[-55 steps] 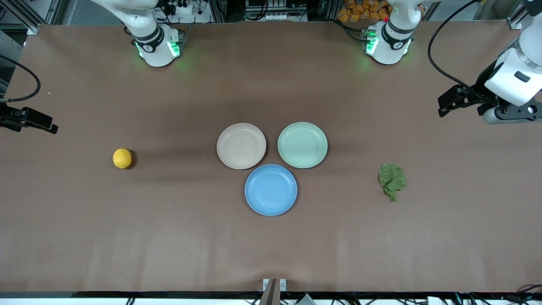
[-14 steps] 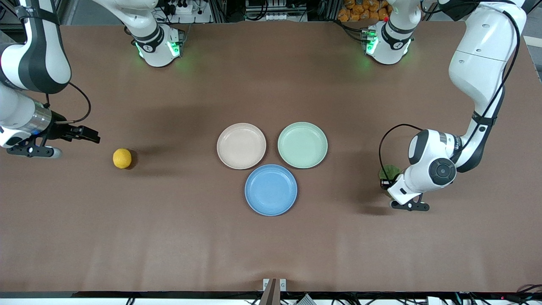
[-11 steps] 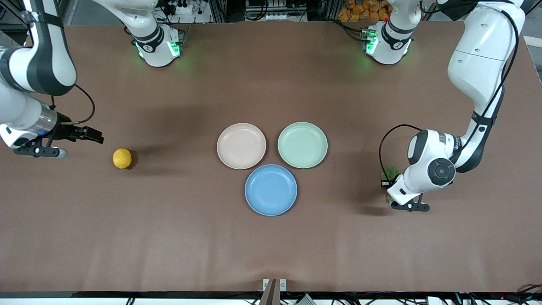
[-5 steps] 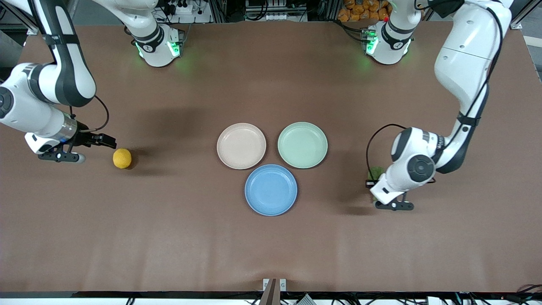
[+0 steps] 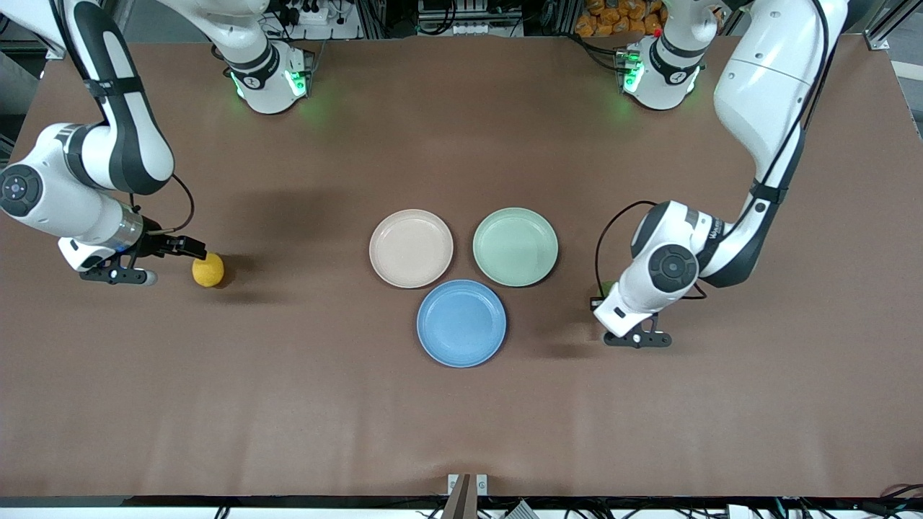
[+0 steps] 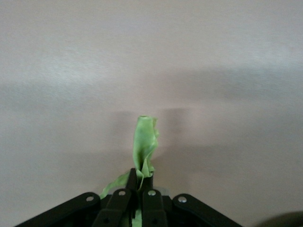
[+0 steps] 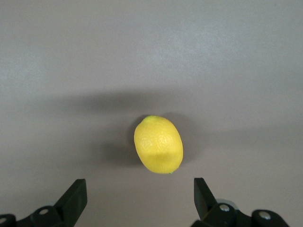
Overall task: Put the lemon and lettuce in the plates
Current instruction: 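Carry the lettuce to the green plate while the right gripper grasps the lemon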
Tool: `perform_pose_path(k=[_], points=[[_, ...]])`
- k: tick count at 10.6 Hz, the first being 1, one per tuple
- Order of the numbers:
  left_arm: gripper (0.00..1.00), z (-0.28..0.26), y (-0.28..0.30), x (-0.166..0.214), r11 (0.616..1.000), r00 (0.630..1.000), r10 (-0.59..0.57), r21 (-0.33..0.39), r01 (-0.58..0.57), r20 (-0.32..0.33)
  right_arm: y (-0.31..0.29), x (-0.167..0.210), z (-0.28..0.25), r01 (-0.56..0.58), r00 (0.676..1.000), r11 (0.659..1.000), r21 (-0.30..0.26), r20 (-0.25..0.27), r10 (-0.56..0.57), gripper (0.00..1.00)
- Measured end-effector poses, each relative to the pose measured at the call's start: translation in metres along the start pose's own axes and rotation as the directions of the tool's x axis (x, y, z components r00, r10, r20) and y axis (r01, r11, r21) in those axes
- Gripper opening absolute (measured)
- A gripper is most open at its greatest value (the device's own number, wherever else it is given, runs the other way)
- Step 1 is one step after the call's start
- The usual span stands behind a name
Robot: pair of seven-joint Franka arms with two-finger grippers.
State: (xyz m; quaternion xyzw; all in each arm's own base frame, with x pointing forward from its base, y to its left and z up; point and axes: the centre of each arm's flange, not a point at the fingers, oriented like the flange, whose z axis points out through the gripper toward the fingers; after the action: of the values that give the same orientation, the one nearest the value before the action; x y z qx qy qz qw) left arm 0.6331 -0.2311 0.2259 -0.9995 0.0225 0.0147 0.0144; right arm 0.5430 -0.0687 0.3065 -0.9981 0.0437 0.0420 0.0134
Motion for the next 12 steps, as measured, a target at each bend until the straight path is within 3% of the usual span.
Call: perform_pose_path(k=[3,8,12], points=[[0.06,-0.013,0.040,-0.011,0.999,0.999,-0.047,-0.015,0.046,-0.010,0.001,0.002,0.032,0.009,1.000,1.000,0.001,-0.022,-0.009,1.00],[0.06,-0.044,0.149,-0.055,0.981,0.986,-0.167,-0.099,0.166,-0.001,0.016,0.001,0.075,0.043,0.999,0.999,0.007,0.007,-0.043,1.00],[0.06,-0.036,0.204,-0.100,0.970,0.970,-0.237,-0.041,0.239,0.050,0.022,0.002,0.106,0.034,0.999,0.999,0.011,0.013,-0.034,1.00]])
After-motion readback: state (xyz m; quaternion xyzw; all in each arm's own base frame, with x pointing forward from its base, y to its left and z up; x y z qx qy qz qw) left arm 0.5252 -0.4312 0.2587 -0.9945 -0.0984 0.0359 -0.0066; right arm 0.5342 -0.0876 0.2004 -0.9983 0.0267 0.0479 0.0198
